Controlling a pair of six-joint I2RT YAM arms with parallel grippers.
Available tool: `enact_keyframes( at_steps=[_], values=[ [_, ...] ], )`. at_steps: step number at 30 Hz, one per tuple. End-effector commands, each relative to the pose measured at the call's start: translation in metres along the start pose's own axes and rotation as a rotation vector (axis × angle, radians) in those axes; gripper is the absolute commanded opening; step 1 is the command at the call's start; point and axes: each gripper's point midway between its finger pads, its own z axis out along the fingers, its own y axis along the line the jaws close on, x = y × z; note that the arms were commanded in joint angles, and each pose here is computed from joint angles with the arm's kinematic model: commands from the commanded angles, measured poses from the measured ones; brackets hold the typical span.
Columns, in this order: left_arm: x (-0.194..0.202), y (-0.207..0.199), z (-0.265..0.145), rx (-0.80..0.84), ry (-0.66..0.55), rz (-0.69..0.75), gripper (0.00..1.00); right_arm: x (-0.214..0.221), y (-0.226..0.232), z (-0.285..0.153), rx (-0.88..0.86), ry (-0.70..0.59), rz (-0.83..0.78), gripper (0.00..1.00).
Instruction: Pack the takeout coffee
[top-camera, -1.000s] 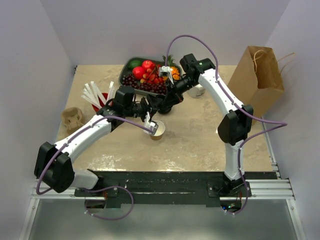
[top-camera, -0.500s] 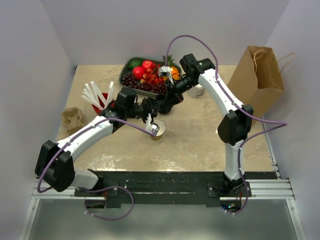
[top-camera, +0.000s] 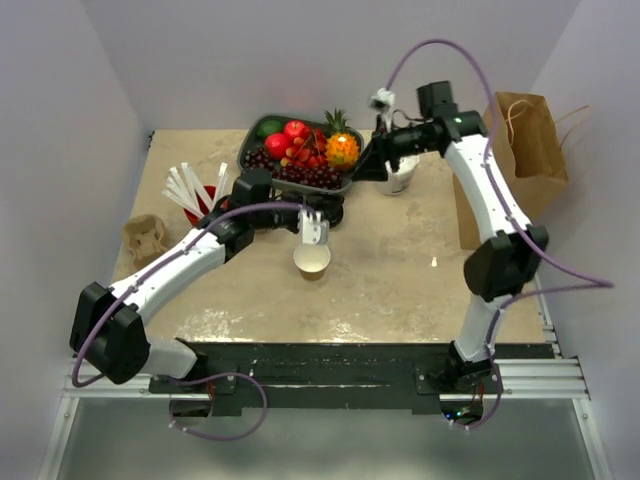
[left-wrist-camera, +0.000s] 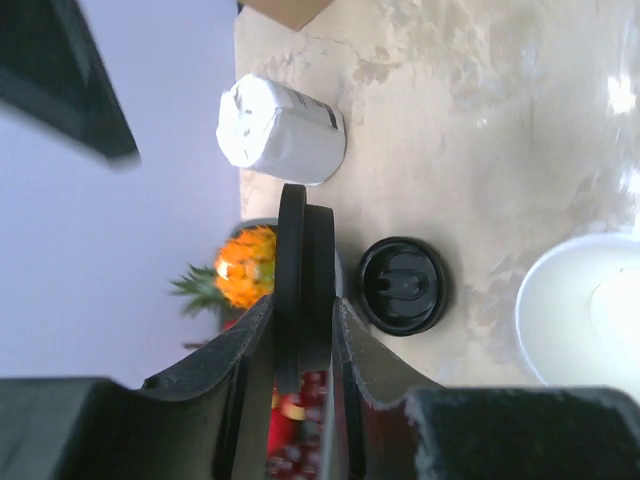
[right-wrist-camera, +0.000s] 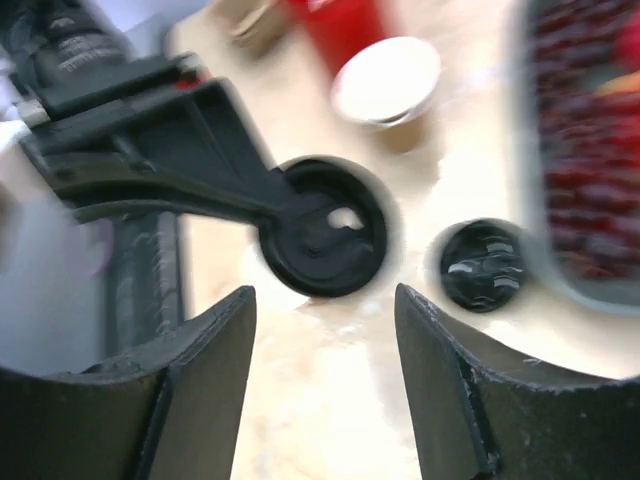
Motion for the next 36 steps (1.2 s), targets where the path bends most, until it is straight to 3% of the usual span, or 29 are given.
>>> enact_keyframes(
  at_steps=[1, 2, 3, 6, 12, 18, 28, 36],
  values=[
    [-0.027, 0.050, -0.029, -0.152, -0.069, -0.571, 0.06, -0.060, 0.003, -0.036, 0.217, -0.221, -0.142, 0.63],
    [-0.028, 0.049, -0.031, -0.145, -0.077, -0.648, 0.06, -0.076, -0.001, -0.041, 0.264, -0.295, -0.163, 0.63],
    [-0.029, 0.048, -0.036, -0.129, -0.099, -0.783, 0.06, -0.057, -0.011, -0.034, 0.284, -0.290, -0.104, 0.65],
    [-0.028, 0.040, -0.042, -0.067, -0.143, -1.004, 0.06, -0.048, -0.019, -0.030, 0.312, -0.319, -0.019, 0.66],
    [-0.035, -0.003, -0.036, 0.135, -0.193, -1.286, 0.07, -0.022, -0.021, -0.010, 0.244, -0.300, 0.123, 0.66],
    [-0.022, -0.030, -0.028, 0.238, -0.182, -1.482, 0.06, 0.010, -0.012, 0.013, 0.161, -0.230, 0.203, 0.68],
    [-0.008, -0.067, -0.024, 0.327, -0.139, -1.689, 0.05, 0.056, -0.002, 0.046, 0.113, -0.141, 0.294, 0.72],
    [0.005, -0.089, -0.028, 0.338, -0.116, -1.877, 0.05, 0.080, 0.009, 0.070, 0.073, -0.053, 0.274, 0.73]
  ],
)
